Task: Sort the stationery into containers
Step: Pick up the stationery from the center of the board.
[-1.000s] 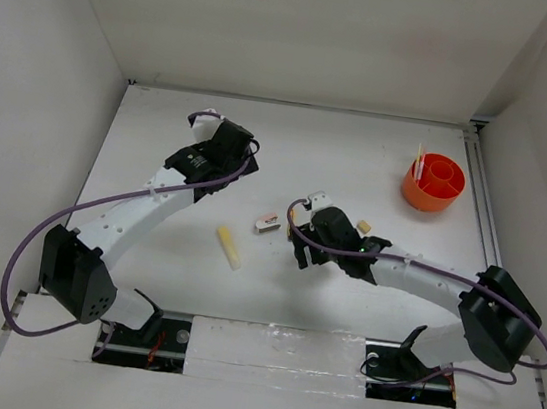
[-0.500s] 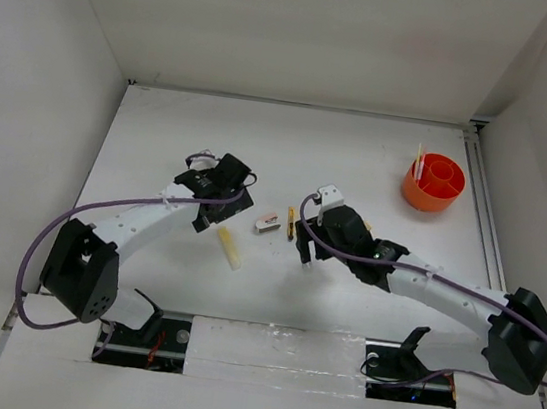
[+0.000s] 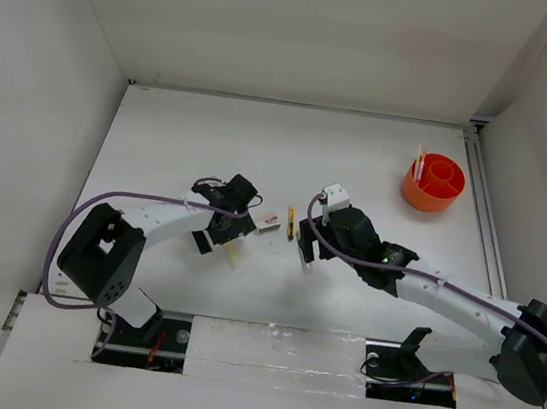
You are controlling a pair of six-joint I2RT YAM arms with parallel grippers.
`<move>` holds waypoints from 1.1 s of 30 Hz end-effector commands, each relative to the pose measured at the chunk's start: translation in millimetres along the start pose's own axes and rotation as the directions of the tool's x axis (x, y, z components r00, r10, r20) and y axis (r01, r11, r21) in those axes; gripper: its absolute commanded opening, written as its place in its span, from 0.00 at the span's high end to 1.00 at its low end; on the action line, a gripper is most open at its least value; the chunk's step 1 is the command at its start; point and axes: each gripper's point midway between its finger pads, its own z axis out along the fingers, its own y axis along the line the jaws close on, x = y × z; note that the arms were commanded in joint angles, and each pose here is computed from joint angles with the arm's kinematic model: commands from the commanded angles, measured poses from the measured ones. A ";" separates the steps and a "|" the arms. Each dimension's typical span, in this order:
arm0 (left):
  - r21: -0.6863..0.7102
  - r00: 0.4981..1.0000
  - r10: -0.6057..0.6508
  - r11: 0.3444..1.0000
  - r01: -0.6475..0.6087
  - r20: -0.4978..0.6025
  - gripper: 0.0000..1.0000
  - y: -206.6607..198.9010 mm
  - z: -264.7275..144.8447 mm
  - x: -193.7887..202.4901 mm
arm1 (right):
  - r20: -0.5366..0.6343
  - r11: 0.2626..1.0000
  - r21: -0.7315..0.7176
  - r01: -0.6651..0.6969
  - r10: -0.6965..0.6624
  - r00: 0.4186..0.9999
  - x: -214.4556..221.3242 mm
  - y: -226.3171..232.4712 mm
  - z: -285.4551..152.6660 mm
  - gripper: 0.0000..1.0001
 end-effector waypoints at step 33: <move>-0.119 0.996 0.064 0.990 -0.071 -0.066 1.00 23.0 26.6 51.1 | 0.176 0.992 -0.124 0.037 -0.015 0.984 -29.9 3.2 -23.1 0.16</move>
